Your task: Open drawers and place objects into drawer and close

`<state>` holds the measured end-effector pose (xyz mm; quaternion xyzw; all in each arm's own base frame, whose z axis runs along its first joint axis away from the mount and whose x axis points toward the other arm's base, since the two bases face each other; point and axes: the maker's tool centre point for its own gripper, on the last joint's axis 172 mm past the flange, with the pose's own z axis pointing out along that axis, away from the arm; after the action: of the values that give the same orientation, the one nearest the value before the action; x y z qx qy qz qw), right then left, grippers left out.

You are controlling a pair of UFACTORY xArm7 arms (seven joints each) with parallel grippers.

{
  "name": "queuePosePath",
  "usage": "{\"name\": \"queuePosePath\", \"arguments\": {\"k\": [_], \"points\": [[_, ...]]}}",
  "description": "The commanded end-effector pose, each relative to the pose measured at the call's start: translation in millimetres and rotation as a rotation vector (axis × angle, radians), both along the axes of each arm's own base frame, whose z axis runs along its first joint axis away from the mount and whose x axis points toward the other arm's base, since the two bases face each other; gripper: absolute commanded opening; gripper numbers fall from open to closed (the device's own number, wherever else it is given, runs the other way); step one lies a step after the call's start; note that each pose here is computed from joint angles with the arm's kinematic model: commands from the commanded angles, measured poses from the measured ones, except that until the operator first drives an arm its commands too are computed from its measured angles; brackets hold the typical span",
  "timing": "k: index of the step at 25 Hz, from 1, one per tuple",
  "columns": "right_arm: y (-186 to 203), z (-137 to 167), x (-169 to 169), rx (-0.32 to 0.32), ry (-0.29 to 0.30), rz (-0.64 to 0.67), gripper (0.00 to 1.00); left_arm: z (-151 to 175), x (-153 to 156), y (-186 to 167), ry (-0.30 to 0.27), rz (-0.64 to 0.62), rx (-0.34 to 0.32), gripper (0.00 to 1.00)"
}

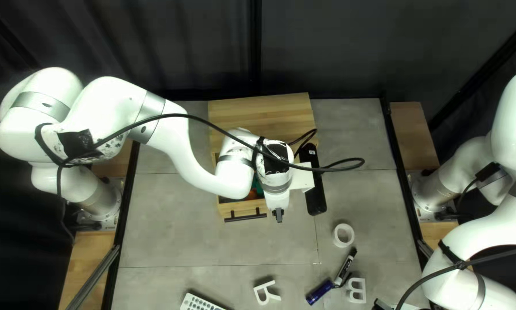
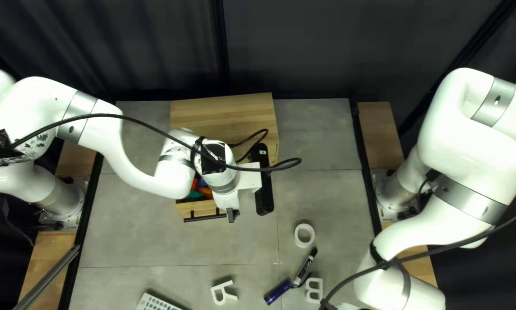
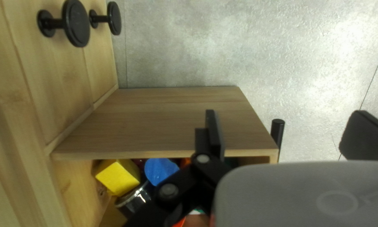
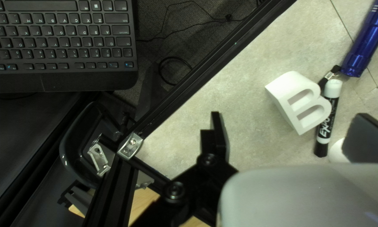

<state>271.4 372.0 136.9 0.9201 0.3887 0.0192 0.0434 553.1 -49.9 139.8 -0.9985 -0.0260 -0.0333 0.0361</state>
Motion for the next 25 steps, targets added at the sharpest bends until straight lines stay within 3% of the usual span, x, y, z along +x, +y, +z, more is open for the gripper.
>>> {"name": "queuePosePath", "arguments": {"k": [1,13,25], "points": [[0.0,0.0,0.0,0.000,0.000,0.000,1.00,-0.2,-0.4,-1.0,0.007,-0.005,0.005,1.00],[0.0,0.0,0.0,0.000,0.000,0.000,1.00,15.0,7.1,-4.5,0.004,-0.016,0.025,1.00],[0.0,0.0,0.0,0.000,0.000,0.000,1.00,1.6,7.1,1.0,0.012,-0.004,0.036,1.00]]}}
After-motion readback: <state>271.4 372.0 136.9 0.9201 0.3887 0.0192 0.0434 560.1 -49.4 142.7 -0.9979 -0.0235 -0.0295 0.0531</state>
